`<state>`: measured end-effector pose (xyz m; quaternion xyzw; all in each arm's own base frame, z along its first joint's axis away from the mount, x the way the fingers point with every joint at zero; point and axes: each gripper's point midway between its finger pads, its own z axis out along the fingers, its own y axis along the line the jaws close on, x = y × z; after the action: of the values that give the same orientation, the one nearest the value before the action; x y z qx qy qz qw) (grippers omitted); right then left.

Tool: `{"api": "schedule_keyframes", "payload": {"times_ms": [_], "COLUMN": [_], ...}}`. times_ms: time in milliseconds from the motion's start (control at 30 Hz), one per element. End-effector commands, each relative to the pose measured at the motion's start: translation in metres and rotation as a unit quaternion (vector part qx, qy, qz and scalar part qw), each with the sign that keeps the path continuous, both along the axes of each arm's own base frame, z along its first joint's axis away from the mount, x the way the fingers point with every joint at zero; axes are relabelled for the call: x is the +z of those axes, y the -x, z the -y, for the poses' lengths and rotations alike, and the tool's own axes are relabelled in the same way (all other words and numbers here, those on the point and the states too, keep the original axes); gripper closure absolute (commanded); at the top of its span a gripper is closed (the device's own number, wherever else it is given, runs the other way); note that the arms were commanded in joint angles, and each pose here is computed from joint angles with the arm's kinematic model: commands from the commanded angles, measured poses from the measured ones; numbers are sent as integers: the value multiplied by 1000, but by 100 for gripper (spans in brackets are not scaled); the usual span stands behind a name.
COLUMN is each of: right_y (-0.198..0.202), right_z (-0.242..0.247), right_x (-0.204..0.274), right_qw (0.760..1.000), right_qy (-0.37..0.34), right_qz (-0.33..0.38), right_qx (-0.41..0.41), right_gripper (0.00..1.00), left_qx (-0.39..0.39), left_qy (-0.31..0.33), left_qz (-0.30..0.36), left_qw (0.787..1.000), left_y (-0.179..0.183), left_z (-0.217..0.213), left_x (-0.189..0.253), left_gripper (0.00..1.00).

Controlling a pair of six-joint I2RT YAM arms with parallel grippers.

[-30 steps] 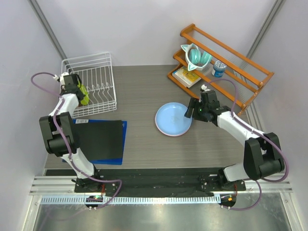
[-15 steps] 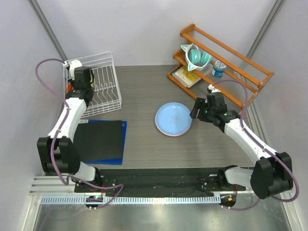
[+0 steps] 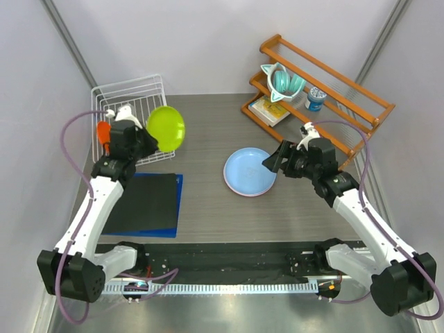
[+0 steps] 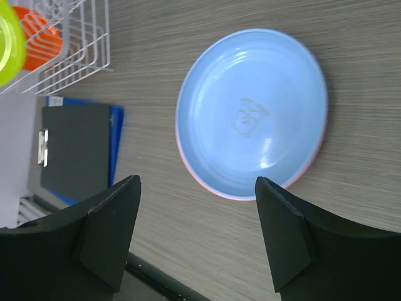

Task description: Unload the plates from the dish rack

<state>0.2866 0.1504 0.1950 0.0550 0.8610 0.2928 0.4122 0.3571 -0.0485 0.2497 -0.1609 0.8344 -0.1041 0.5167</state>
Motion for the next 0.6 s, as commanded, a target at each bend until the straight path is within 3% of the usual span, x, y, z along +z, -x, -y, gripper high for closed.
{"api": "schedule_keyframes", "payload": {"times_ms": [0, 200, 567], "right_y": [12, 14, 3], "right_z": [-45, -78, -105], "right_x": [24, 21, 12], "right_qw": [994, 992, 987], "right_qy": [-76, -88, -93], "right_qz": [34, 30, 35], "right_qx": [67, 90, 129], "right_gripper": [20, 20, 20], "left_qx": [-137, -209, -275], "left_qy": [103, 140, 145], "left_qz": [-2, -20, -44], "left_qw": [985, 968, 950], "left_y": [24, 52, 88], "left_z": [82, 137, 192], "left_x": [3, -11, -24], "left_gripper": [100, 100, 100]}}
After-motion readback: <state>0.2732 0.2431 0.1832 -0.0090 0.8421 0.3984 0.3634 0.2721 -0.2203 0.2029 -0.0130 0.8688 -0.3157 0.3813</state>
